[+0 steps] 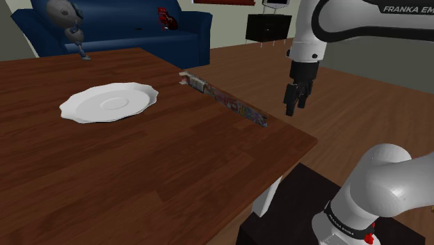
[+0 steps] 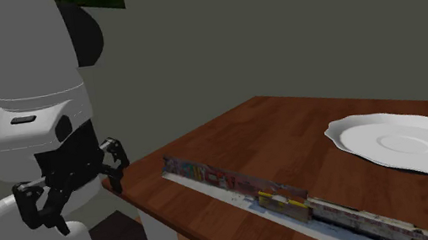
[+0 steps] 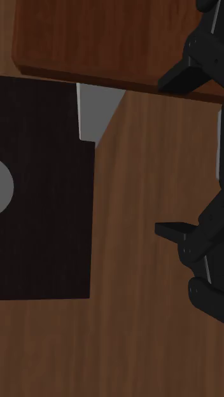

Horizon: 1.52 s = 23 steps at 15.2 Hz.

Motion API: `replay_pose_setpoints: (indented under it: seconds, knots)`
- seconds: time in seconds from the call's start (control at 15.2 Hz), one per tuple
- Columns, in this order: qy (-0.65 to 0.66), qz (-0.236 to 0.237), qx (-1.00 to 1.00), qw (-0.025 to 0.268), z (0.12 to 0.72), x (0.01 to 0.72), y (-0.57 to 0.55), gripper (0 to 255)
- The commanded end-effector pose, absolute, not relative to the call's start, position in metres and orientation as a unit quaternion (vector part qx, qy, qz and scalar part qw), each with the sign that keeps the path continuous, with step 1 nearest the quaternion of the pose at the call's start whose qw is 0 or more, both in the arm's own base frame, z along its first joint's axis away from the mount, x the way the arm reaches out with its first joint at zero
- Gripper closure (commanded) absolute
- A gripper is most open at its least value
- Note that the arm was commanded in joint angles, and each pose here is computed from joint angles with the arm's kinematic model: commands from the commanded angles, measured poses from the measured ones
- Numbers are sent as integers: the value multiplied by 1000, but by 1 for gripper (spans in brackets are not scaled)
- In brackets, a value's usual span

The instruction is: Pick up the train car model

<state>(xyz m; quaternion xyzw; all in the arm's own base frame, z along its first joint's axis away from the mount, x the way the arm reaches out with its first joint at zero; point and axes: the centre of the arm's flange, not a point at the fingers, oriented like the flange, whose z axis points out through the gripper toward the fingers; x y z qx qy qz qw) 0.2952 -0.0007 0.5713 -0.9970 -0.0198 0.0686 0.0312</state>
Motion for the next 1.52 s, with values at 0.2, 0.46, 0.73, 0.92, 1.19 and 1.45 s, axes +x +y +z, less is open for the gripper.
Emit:
replay_pose_setpoints:
  seconds: [0.2,0.46,0.73,0.92,1.19,1.45]
  knots:
    - [-14,59,-998,28,577,326,21,0]
    - [-7,45,-999,23,584,367,49,0]
    - [0,32,-999,18,593,408,76,0]
    - [5,22,-1000,14,600,438,96,0]
    - [12,9,-1000,9,610,480,123,0]
    - [19,-4,-1000,5,621,520,149,0]
